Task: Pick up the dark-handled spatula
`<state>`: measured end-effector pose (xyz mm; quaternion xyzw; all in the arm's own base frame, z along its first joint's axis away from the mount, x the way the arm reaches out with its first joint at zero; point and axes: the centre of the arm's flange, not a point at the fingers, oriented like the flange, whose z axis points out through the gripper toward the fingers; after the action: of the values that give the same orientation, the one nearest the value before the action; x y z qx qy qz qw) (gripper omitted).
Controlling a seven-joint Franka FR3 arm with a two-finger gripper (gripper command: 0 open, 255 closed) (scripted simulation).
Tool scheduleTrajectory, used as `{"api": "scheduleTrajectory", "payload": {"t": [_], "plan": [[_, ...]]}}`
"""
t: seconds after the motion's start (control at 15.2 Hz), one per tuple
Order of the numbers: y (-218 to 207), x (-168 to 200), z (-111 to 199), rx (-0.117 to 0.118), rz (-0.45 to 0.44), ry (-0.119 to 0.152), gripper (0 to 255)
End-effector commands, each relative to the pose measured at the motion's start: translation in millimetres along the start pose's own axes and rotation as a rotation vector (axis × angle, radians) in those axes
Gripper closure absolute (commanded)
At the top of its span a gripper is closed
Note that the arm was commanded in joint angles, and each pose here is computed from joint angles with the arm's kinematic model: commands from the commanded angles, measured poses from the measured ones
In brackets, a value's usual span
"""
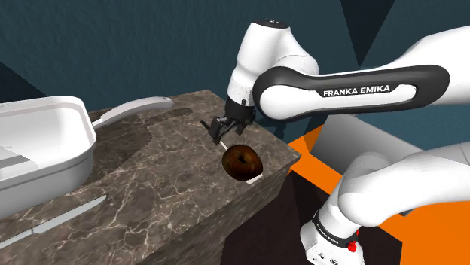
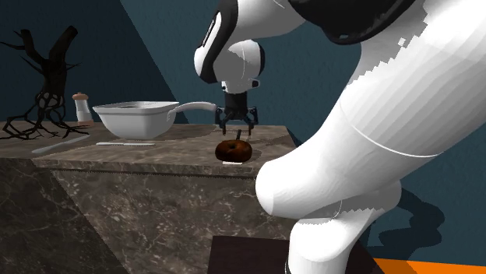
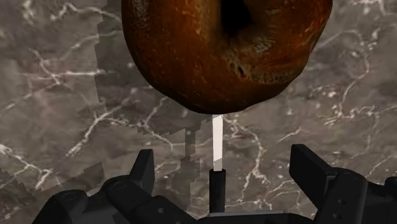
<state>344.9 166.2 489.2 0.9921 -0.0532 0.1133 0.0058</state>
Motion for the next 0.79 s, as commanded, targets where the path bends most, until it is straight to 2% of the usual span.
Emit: {"api": "scheduleTrajectory", "payload": {"t": [0.0, 0.33, 0.4, 0.73], "plan": [[-1.4, -2.6, 10.2, 0.001, 0.002, 0.003, 0], [-1.4, -6.9, 28.6, 0.001, 0.002, 0.003, 0], [-1.0, -6.2, 28.6, 0.001, 0.002, 0.003, 255], [-1.4, -6.3, 28.4, 0.001, 0.002, 0.003, 255]]}}
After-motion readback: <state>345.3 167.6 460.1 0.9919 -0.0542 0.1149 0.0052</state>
